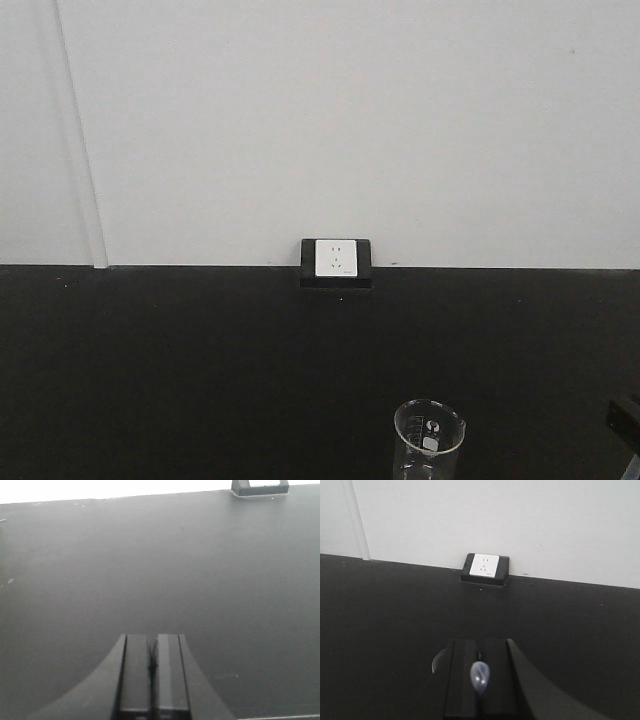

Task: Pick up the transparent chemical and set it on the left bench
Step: 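Lift the dropper up out of the glass beaker with the right gripper, then drive the base to the bench with the white trays, holding the dropper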

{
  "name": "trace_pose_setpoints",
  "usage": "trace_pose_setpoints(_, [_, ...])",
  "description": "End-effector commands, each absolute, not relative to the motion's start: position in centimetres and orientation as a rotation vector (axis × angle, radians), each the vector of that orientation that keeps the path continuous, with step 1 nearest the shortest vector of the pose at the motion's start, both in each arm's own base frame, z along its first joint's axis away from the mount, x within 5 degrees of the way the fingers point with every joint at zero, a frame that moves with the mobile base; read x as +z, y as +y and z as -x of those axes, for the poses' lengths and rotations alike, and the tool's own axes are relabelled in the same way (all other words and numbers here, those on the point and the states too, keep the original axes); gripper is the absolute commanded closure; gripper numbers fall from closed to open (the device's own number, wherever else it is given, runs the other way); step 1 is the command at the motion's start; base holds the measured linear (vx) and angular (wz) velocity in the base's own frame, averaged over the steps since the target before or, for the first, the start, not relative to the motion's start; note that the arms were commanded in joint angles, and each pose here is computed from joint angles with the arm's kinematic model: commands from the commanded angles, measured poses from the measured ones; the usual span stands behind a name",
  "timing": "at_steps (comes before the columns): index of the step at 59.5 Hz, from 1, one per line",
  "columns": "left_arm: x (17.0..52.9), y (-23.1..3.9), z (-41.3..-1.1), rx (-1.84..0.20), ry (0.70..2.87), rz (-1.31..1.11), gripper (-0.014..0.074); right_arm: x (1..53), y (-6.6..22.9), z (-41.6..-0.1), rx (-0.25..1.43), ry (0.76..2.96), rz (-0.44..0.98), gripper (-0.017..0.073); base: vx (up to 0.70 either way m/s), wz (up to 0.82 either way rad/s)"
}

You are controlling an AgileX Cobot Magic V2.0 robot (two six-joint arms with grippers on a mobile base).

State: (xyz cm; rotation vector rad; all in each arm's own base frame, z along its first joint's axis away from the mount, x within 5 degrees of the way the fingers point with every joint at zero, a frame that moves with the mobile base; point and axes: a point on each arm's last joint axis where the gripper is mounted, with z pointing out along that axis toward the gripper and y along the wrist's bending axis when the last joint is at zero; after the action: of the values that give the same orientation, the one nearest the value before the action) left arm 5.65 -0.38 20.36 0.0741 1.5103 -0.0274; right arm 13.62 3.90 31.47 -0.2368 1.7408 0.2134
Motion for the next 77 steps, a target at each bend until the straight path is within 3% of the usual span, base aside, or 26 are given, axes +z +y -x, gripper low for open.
trace_pose_setpoints(1, [20.63, -0.36, -5.5, -0.035, 1.429, -0.064, 0.0597, 33.18, 3.91, -13.66, 0.213, 1.632, 0.229, 0.0562, 0.0, 0.0])
trace_pose_setpoints(37, [20.63, -0.36, -5.5, -0.035, 1.429, -0.064, 0.0597, 33.18, 3.91, -13.66, 0.213, 1.632, 0.229, 0.0562, -0.04, 0.01])
trace_pose_setpoints(77, [20.63, -0.36, -5.5, -0.035, 1.429, -0.064, 0.0597, 33.19, 3.9, -13.66, 0.213, 1.632, 0.23, 0.0562, -0.25, 0.12])
